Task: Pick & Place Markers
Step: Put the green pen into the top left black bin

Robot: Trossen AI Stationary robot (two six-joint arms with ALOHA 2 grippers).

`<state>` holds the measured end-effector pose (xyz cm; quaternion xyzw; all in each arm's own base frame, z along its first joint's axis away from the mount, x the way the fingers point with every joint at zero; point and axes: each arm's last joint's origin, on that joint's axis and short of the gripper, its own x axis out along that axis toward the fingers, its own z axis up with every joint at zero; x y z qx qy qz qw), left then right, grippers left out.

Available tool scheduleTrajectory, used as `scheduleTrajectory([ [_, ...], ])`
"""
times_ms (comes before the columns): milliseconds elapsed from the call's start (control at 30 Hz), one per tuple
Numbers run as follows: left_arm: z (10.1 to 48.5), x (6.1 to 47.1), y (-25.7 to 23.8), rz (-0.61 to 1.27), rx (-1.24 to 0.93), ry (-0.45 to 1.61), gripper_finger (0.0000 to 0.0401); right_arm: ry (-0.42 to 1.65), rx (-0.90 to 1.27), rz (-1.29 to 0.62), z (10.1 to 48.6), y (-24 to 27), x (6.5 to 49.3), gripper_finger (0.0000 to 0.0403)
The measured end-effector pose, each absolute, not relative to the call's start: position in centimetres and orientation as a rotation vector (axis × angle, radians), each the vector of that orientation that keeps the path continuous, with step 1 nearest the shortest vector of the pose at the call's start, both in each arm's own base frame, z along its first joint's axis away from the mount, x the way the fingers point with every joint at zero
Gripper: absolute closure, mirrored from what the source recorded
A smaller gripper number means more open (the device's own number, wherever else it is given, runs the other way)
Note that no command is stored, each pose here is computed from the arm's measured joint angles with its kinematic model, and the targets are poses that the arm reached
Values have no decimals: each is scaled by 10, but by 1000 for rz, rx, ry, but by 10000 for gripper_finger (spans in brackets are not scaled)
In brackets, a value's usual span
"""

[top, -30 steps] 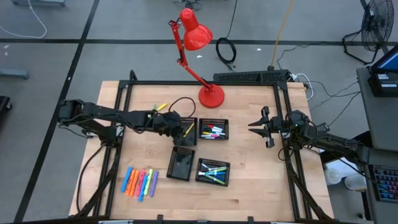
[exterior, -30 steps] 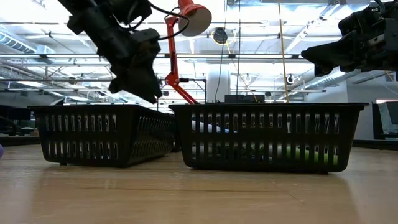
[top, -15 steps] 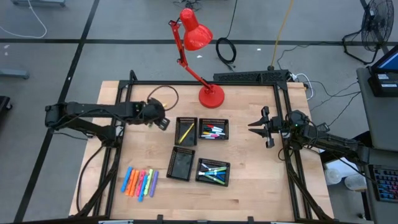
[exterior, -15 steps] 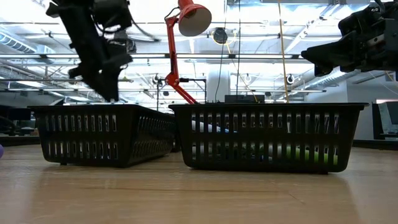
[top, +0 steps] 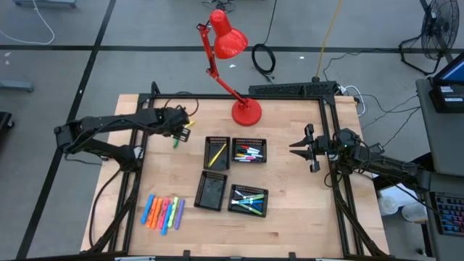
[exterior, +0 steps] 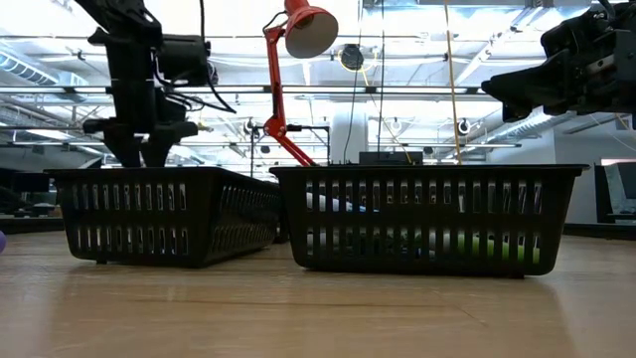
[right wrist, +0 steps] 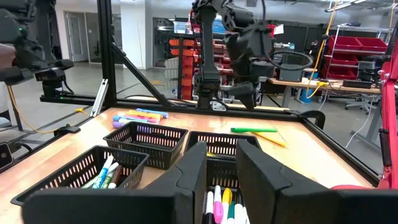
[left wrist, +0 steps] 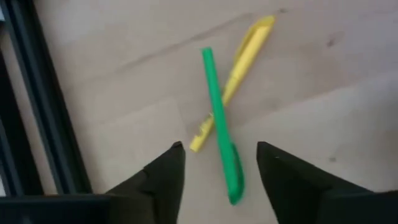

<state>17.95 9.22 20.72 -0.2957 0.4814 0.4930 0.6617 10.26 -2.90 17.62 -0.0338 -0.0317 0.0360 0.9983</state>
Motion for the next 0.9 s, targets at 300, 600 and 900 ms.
scheduleTrajectory([
  [300,204,176,114,1151,-678,1020,119,-63,-67,72,176,-29,103,325],
  [600,175,177,119,1036,-723,1018,134,-63,-67,72,176,-29,103,325],
  [900,154,166,110,1043,-781,1068,152,-63,-67,72,176,-29,103,325],
])
